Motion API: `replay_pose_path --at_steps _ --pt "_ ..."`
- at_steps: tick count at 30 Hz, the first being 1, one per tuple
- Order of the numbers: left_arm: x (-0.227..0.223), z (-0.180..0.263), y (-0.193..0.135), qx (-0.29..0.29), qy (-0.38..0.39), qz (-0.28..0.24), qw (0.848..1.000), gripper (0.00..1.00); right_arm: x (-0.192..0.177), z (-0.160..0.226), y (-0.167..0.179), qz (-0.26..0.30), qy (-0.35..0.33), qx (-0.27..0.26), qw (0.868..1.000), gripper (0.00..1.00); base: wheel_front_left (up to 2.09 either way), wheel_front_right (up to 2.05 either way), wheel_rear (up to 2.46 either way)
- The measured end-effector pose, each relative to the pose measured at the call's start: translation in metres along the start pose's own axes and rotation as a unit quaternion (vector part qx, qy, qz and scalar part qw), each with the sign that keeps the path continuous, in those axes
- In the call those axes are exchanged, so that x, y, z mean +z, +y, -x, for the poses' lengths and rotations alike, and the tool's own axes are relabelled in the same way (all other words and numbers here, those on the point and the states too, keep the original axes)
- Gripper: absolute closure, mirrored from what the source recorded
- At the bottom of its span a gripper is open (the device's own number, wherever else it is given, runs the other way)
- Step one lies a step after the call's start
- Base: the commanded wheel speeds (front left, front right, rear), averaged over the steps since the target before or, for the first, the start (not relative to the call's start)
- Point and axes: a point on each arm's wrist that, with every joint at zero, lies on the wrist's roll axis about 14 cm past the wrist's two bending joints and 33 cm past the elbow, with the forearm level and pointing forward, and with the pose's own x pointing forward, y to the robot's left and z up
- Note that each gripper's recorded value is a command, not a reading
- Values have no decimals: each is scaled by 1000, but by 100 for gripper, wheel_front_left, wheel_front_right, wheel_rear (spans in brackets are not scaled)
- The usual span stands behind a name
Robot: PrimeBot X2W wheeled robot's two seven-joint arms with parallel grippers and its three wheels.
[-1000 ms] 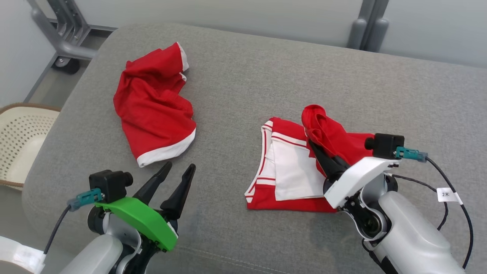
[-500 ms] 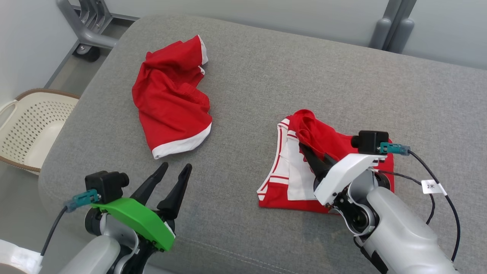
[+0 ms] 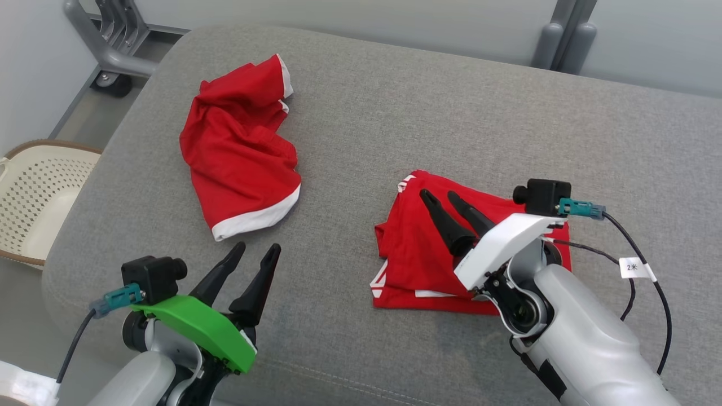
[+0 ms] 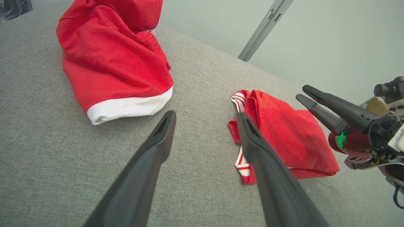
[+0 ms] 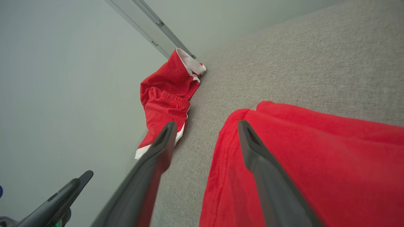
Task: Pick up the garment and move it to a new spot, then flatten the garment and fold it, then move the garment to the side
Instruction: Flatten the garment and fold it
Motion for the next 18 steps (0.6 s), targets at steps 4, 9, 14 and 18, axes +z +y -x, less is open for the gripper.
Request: replay_pose_path --at_steps 4,9,14,18 --pt "-1 -3 -2 -5 1 0 1000 0 15 3 -3 1 -28 -3 1000 0 0 0 0" --pt "-2 -4 -5 -9 0 1 1000 0 35 13 -26 25 -52 -27 998 0 0 0 0" --pt "-2 -7 -8 -14 -5 4 1000 0 56 28 -54 50 -72 -63 994 0 0 0 0" --pt "0 -11 -10 -18 -9 0 1000 0 58 38 -70 59 -72 -86 992 0 0 0 0"
